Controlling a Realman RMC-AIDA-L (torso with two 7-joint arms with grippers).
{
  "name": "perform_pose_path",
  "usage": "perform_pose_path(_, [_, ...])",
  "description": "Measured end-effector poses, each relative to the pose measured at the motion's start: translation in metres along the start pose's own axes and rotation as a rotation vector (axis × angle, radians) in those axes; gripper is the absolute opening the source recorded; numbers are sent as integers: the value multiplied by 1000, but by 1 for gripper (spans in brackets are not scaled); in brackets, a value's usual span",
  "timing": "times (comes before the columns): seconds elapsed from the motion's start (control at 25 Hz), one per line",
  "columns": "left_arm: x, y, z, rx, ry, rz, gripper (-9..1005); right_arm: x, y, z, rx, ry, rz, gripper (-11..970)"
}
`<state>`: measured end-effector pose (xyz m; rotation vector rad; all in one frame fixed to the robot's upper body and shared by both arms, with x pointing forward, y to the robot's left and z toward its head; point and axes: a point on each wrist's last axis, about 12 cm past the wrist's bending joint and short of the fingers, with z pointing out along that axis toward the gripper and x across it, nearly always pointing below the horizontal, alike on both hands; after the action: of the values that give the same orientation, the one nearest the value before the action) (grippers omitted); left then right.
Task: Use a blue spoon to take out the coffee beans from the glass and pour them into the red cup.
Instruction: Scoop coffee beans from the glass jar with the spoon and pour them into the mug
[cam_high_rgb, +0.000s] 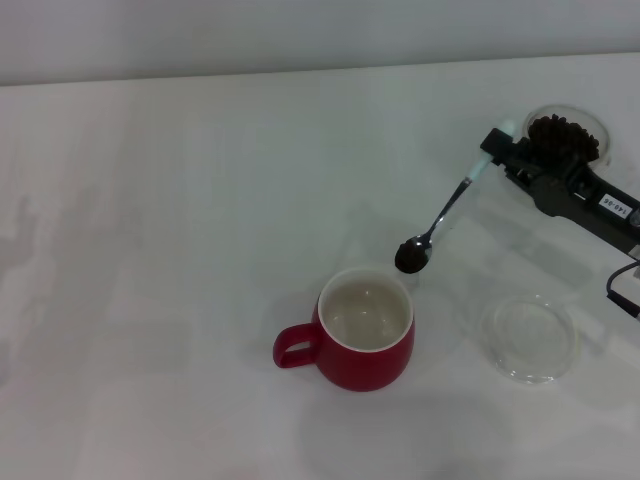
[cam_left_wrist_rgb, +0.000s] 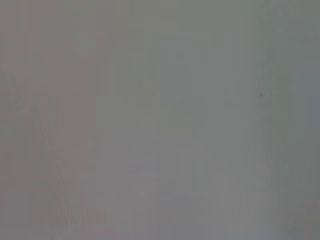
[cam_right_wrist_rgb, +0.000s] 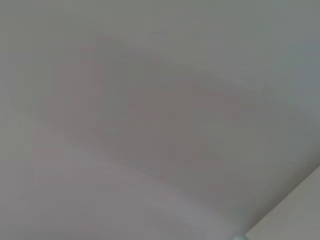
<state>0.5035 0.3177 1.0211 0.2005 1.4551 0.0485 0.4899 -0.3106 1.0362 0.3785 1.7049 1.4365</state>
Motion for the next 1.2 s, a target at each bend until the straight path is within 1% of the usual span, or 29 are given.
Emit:
perform_pose_path(0.36, [0, -1, 1, 2, -1, -1, 565, 14, 3, 15, -31, 70, 8, 151])
perform_pose_path(0.6, [-1, -2, 2, 4, -2, -4, 564, 16, 6, 26, -45, 119, -31, 151])
perform_pose_path(1.0, [0, -1, 1, -5, -1, -5, 564, 8, 12, 34, -82, 160, -212, 152])
perform_pose_path(1.2, [-1, -1, 3, -4, 1, -4, 564, 6, 15, 36, -108, 180, -327, 152])
